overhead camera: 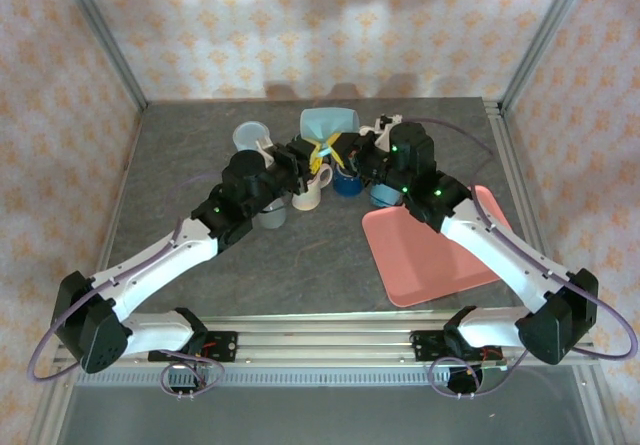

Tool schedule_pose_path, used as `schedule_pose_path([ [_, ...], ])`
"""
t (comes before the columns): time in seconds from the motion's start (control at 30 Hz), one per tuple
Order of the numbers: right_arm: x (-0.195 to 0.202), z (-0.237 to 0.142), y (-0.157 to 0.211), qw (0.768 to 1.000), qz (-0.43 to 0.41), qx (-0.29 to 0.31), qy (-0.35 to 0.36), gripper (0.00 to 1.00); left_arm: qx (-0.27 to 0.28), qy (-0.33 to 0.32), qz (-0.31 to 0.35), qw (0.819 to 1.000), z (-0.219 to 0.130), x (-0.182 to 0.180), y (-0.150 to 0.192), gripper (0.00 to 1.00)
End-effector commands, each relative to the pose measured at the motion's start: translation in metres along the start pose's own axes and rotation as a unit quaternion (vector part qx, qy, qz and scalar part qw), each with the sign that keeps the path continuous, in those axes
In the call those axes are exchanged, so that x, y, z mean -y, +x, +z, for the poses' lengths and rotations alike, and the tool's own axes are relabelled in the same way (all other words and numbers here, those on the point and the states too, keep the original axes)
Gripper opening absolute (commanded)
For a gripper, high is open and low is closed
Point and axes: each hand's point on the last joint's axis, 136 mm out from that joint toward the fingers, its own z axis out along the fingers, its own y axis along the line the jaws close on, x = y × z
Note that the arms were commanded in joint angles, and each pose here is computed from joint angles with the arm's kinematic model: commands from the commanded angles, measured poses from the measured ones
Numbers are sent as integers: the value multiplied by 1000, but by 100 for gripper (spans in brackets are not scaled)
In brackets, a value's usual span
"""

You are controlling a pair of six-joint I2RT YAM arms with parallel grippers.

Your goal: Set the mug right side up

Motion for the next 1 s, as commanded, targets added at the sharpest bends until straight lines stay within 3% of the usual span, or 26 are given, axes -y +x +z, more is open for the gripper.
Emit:
schedule_pose_path([
  [0.0, -27, -13, -1, 999, -19, 17, -45, 13, -1, 91, 50, 995, -7, 63, 10, 0],
  [0.13, -26, -13, -4, 998, -29, 24, -40, 19, -14, 91, 82, 992, -10, 71, 18, 0],
  [0.4, -26, -7, -3, 999, -27, 18, -36, 44, -15, 101, 98, 990, -14, 72, 19, 0],
  [0.6, -23, -8, -2, 999, -28, 15, -27, 55, -5, 97, 149, 984, -19, 80, 19, 0],
  [0.97, -1, -22, 1, 999, -35, 16, 12, 58, 2, 69, 203, 977, -15, 76, 18, 0],
])
